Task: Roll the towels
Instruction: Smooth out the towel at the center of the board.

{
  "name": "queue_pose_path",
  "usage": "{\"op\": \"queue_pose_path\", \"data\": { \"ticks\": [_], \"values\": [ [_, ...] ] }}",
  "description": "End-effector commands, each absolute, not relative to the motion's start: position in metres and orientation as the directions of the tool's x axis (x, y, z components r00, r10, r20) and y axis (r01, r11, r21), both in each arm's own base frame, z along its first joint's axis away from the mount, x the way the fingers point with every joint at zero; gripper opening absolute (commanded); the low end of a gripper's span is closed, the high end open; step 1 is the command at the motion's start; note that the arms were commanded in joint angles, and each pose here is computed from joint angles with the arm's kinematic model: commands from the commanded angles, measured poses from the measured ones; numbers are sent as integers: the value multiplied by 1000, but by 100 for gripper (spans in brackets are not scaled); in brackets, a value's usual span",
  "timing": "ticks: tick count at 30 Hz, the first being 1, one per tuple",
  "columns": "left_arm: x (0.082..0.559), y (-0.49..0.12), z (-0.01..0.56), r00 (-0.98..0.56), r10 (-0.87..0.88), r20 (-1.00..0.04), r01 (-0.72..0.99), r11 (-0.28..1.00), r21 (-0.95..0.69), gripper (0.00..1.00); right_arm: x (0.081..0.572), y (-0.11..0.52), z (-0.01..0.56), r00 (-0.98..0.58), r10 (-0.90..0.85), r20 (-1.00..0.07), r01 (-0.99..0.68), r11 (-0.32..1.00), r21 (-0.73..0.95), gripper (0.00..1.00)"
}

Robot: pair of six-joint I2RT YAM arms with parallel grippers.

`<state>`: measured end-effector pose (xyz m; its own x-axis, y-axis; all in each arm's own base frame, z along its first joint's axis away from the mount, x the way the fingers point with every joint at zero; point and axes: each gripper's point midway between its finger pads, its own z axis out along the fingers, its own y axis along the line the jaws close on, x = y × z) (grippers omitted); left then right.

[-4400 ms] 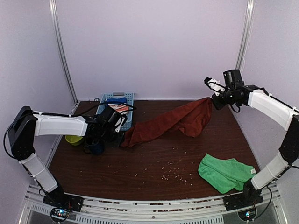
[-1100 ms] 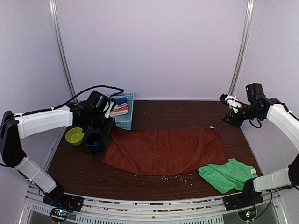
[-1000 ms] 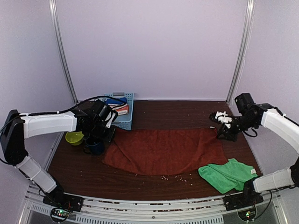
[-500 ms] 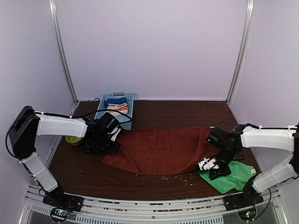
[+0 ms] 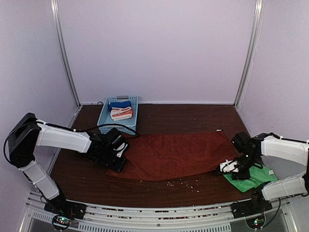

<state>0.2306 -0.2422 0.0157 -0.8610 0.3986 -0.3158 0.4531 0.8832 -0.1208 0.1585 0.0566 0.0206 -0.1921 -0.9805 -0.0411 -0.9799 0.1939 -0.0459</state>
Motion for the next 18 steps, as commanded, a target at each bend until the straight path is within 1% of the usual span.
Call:
{"op": "queue_pose_path", "data": {
  "ticks": [1, 2, 4, 6, 9, 11, 13, 15, 17, 18],
  "values": [
    [188, -225, 1, -898, 383, -214, 414, 902, -123, 0, 140, 21, 16, -160, -981, 105, -987, 157, -37, 9],
    [182, -222, 1, -904, 374, -208, 404, 906, -124, 0, 140, 21, 22, -158, -983, 98, -987, 155, -44, 9],
    [172, -219, 2, -914, 355, -198, 383, 915, -127, 0, 141, 21, 37, -142, -986, 83, -988, 136, -70, 14],
    [162, -216, 6, -919, 345, -191, 373, 918, -133, 0, 145, 22, 55, -126, -990, 61, -986, 118, -119, 16],
    [152, -215, 19, -920, 344, -189, 372, 917, -143, 0, 150, 29, 84, -115, -993, 1, -979, 113, -172, 20],
    [155, -213, 33, -917, 339, -212, 369, 921, -126, 0, 154, 39, 100, -120, -991, -56, -975, 128, -179, 25],
    [165, -213, 53, -903, 338, -264, 375, 921, -102, 0, 164, 53, 114, -148, -979, -138, -968, 172, -182, 26],
    [179, -218, 72, -886, 341, -313, 382, 921, -78, 1, 188, 66, 127, -207, -954, -218, -943, 254, -214, 27],
    [193, -221, 86, -876, 342, -339, 382, 922, -57, 10, 225, 73, 137, -304, -909, -286, -886, 380, -267, 27],
    [201, -221, 91, -874, 337, -349, 374, 926, -43, 17, 245, 73, 139, -355, -881, -312, -853, 442, -277, 27]
  ]
}}
